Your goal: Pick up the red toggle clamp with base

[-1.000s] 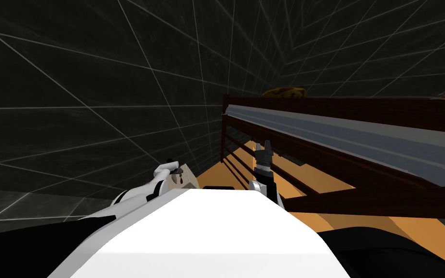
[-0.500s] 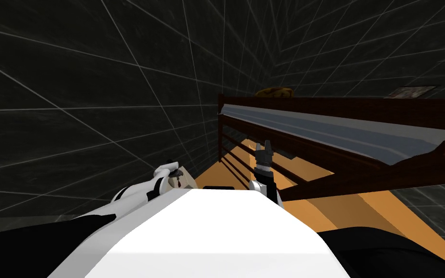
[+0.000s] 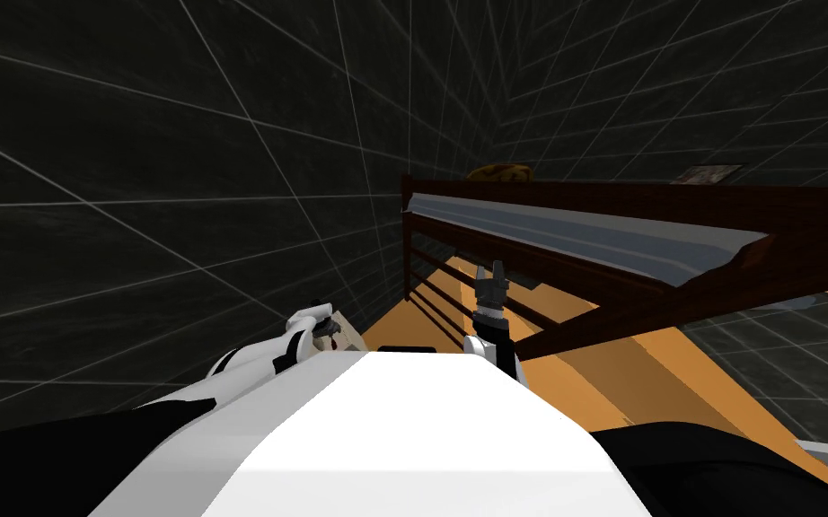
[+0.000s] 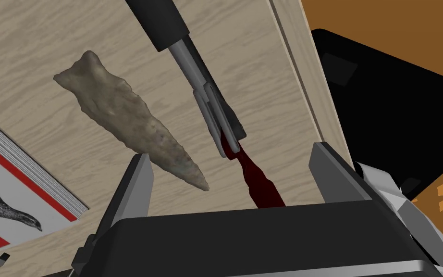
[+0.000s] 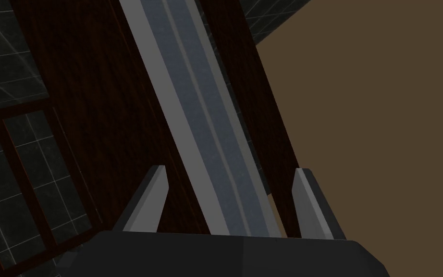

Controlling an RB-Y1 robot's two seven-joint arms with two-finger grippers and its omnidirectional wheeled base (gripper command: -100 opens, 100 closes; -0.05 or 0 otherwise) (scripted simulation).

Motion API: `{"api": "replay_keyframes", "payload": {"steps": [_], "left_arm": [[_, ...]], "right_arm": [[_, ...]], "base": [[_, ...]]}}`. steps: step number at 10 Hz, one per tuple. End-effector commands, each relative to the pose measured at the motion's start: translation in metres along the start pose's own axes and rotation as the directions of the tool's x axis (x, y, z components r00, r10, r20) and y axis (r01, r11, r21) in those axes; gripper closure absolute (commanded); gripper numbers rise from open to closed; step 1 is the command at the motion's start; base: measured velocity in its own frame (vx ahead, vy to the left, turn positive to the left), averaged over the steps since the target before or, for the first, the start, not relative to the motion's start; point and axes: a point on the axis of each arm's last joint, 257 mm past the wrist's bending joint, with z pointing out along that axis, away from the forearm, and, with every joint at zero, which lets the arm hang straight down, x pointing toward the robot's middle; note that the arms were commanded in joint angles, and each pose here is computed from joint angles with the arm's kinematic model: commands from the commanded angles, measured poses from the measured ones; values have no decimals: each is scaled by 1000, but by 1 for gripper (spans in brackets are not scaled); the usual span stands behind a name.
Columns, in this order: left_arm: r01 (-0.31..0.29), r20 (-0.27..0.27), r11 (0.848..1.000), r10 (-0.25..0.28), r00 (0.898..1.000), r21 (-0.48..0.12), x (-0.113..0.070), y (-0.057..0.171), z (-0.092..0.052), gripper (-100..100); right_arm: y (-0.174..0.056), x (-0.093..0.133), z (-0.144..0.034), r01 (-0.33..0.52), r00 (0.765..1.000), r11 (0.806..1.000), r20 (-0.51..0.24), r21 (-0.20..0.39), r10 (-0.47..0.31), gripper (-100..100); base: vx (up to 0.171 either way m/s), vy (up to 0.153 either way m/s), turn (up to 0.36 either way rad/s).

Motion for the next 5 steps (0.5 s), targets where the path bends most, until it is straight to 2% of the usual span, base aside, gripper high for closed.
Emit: {"api": "replay_keyframes", "payload": {"steps": [1, 2, 3, 4, 5], "left_arm": [[2, 8, 1000, -2, 1000, -1, -3, 0, 3, -100], [3, 5, 1000, -3, 1000, 0, -2, 0, 1, -100], [2, 4, 1000, -2, 1000, 0, -2, -1, 2, 0], [-24, -1, 1000, 24, 1000, -3, -11, -11, 8, -100], [-30, -1, 1000, 30, 1000, -3, -11, -11, 8, -100]], "right_arm": [[0, 0, 0, 0, 1000, 1000, 0, 0, 0, 0], [0, 0, 0, 0, 1000, 1000, 0, 0, 0, 0], [0, 0, 0, 0, 1000, 1000, 0, 0, 0, 0], [0, 0, 0, 0, 1000, 1000, 0, 0, 0, 0], [0, 0, 0, 0, 1000, 1000, 0, 0, 0, 0]], "base": [[1, 4, 11], [0, 0, 0], [0, 0, 0], [117, -26, 297], [154, -49, 145]]}}
